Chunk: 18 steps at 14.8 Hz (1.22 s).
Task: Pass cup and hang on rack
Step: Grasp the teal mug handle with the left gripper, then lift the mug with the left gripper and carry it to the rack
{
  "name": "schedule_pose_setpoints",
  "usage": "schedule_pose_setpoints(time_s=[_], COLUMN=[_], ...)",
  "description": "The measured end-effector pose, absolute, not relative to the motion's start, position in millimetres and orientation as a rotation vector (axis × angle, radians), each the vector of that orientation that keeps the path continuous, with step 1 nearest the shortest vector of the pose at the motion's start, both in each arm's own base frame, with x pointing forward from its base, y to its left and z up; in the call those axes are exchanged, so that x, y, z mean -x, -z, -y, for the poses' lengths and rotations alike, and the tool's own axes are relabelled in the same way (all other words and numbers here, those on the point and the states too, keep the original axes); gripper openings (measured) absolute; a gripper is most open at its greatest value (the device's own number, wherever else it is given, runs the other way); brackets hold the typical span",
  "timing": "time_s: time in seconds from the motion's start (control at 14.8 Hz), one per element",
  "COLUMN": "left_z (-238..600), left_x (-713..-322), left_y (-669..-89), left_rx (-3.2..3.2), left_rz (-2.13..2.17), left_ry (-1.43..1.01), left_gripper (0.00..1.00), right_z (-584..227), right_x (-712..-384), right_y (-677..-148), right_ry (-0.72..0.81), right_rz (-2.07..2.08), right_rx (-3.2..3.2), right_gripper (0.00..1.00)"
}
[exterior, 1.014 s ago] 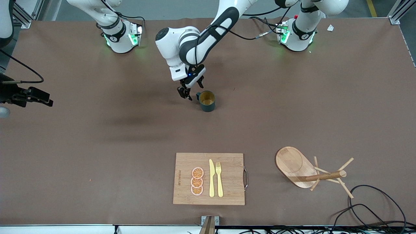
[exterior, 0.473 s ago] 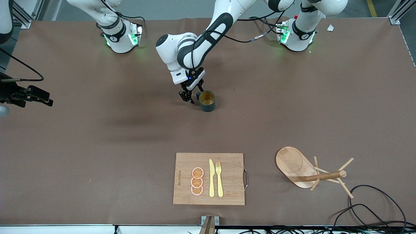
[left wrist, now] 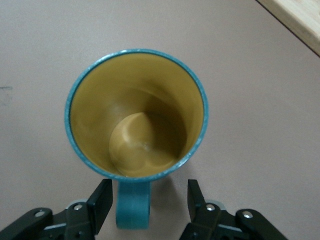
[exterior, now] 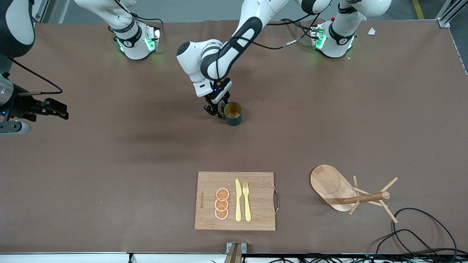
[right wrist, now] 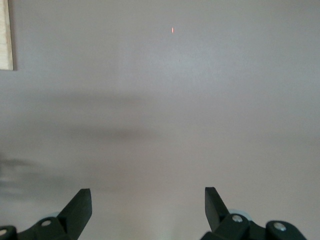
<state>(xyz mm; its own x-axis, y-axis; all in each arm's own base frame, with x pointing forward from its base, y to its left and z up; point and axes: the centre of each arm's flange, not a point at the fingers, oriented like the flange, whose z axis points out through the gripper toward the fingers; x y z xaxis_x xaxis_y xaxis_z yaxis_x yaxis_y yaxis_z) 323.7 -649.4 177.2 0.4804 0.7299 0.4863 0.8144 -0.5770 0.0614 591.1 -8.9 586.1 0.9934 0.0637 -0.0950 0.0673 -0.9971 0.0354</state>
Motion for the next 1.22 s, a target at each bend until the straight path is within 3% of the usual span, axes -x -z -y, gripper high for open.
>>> schedule_pose_setpoints(time_s=[0.07,0.2,0.34,0.47,0.88,1.22], left_z=[649,650,650,650,658,631], left_x=[-324,-324,-323,-323,-335,-405], left_y=[-177,-177,-177,-178,-208,-312], left_rx=[2.546,2.546,2.548,2.550,2.623,2.697], left_rz=[1.342,1.342,1.341,1.338,1.263,1.341], left_ry=[0.705,0.705,0.706,0.705,0.708,0.640], left_gripper=[0.66,0.49,0.44,0.21,0.21,0.21], right_z=[10,11,11,11,11,11], right_x=[-589,-587,-587,-586,-556,-515], right_y=[-589,-593,-593,-596,-633,-645], right_ry=[0.167,0.177,0.179,0.177,0.118,0.116], right_rz=[-0.091,-0.070,0.018,0.068,0.016,0.010], right_rx=[-3.101,-3.113,-3.116,-3.115,-3.123,-3.127], right_gripper=[1.00,1.00,1.00,1.00,1.00,1.00])
